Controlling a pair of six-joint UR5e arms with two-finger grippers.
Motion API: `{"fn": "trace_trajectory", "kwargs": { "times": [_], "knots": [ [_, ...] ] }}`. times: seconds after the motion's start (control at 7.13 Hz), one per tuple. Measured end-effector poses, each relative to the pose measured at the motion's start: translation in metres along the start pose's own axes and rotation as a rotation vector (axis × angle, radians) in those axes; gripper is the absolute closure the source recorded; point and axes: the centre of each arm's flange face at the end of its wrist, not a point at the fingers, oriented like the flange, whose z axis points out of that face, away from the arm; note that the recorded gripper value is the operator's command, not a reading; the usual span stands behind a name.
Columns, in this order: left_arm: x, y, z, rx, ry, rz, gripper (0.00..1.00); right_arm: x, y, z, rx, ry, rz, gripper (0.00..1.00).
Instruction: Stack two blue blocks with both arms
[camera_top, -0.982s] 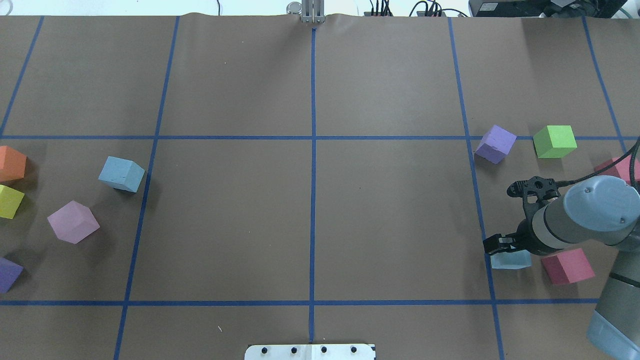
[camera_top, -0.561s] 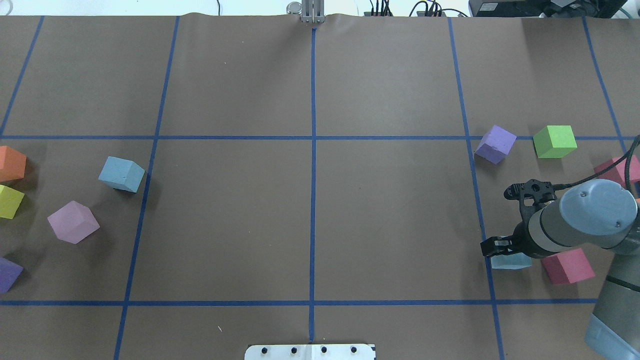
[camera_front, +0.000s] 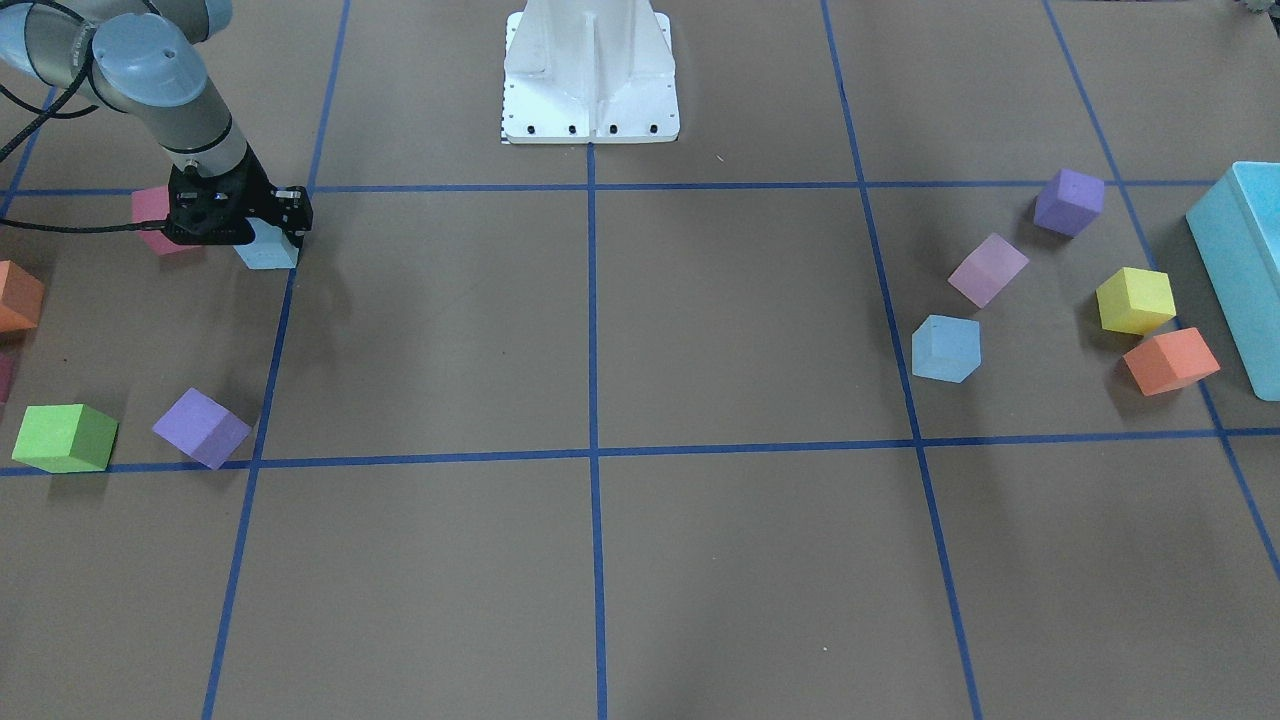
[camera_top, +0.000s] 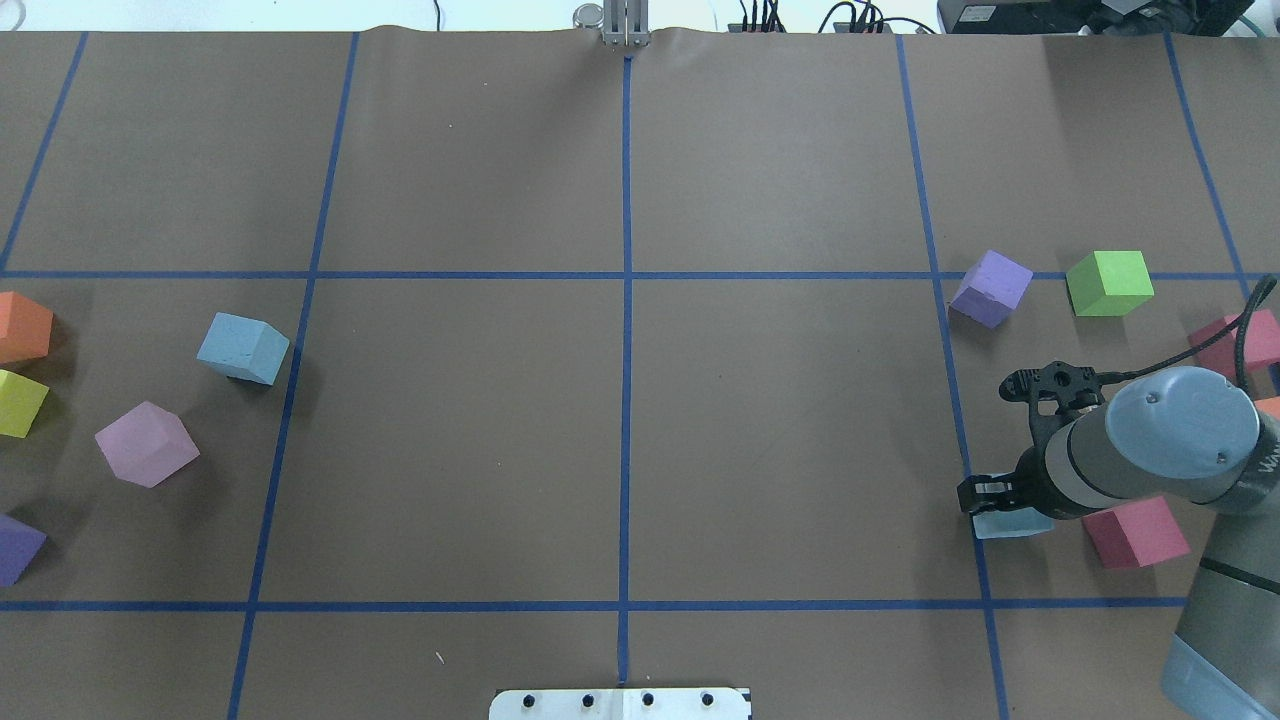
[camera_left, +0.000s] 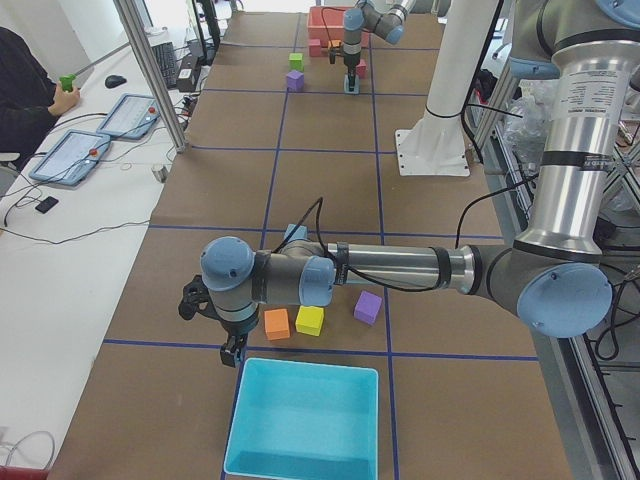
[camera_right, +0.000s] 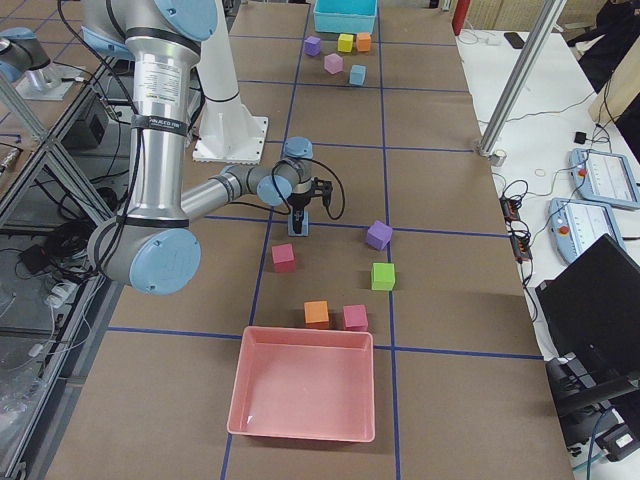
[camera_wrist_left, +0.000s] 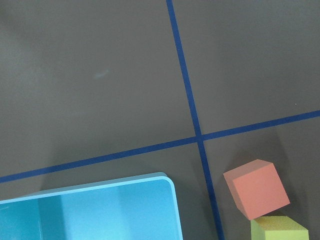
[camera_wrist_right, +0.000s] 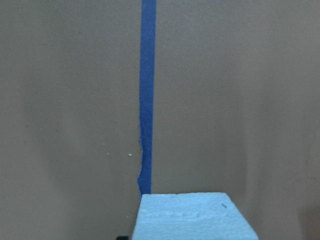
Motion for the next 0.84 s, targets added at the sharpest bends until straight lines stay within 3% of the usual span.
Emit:
{"fn": "trace_trajectory", "kwargs": {
  "times": [0.56, 0.84],
  "knots": [
    [0.001, 0.0, -0.001, 0.001, 0.0, 0.001, 0.02, -0.005, -0.001, -0.006, -0.003, -0.018, -0.007, 0.44],
    [0.001, 0.0, -0.001, 0.002, 0.002, 0.001, 0.02, -0.019, -0.018, -0.028, 0.005, -0.074, 0.004, 0.43]
  ]
}}
